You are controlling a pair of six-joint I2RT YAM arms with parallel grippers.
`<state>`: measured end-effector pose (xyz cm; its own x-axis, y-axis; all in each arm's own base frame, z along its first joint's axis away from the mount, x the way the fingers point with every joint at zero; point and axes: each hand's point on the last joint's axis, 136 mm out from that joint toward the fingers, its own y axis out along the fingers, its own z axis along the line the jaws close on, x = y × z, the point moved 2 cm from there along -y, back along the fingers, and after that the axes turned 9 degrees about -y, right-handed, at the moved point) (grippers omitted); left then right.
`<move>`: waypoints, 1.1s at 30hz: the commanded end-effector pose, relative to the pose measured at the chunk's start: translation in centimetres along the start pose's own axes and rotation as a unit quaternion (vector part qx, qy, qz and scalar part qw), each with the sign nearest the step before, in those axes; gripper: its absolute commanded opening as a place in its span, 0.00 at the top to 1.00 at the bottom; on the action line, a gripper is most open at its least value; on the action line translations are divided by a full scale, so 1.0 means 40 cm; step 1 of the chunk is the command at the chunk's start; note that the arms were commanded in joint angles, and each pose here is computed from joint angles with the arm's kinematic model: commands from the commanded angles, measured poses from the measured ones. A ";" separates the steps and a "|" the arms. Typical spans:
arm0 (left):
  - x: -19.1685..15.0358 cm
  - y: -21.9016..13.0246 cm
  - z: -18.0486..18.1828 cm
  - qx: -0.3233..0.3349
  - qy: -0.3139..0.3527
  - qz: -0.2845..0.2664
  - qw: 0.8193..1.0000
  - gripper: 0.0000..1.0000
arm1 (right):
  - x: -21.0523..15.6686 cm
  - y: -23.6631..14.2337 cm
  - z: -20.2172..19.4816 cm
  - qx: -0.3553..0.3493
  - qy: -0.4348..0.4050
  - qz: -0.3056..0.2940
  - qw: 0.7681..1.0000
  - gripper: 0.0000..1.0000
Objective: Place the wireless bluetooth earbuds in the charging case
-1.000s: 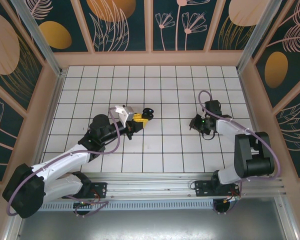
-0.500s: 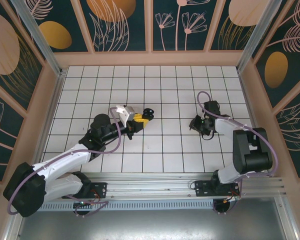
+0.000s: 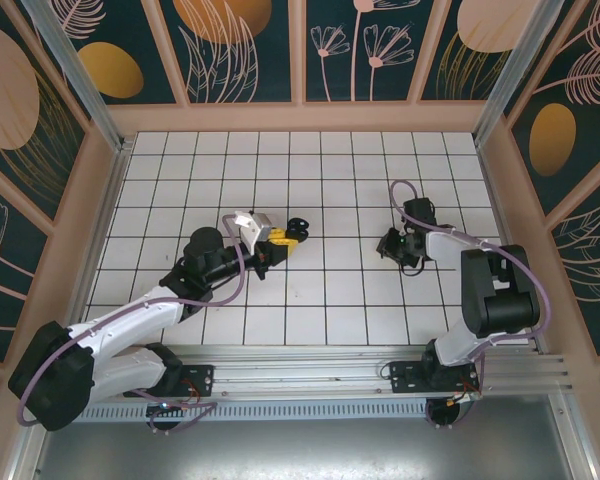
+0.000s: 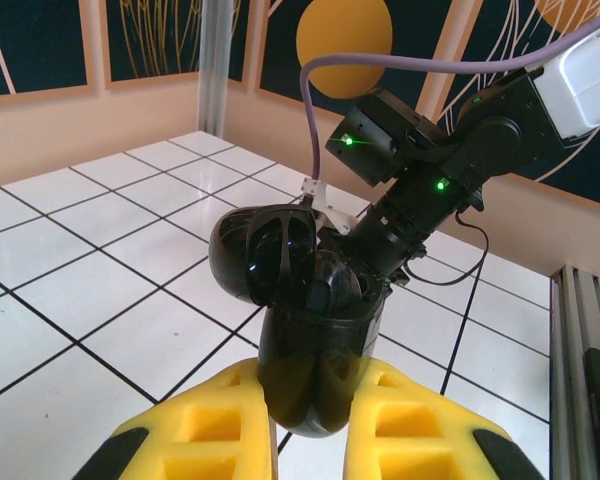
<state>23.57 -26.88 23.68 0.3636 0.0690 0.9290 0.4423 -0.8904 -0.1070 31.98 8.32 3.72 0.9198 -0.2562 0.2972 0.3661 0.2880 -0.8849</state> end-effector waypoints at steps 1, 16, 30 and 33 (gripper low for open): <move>0.032 0.008 -0.014 -0.008 0.017 -0.011 1.000 0.97 | 0.008 0.020 0.008 -0.010 -0.019 0.002 1.000 0.70; 0.033 0.000 -0.016 -0.006 0.018 -0.012 1.000 0.97 | 0.026 0.017 0.030 -0.034 -0.046 0.015 0.998 0.76; 0.032 -0.016 -0.019 -0.002 0.021 -0.017 1.000 0.97 | 0.021 0.029 0.029 -0.063 -0.059 0.042 0.995 0.75; 0.032 -0.017 -0.020 -0.003 0.021 -0.018 1.000 0.97 | 0.027 0.019 0.038 -0.064 -0.067 0.044 0.995 0.67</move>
<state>23.30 -26.60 24.53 0.3434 0.0772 0.9360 0.4472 -0.8898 -0.0907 33.81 9.91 3.93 0.9502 -0.1369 0.2801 0.3047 0.2177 -0.9272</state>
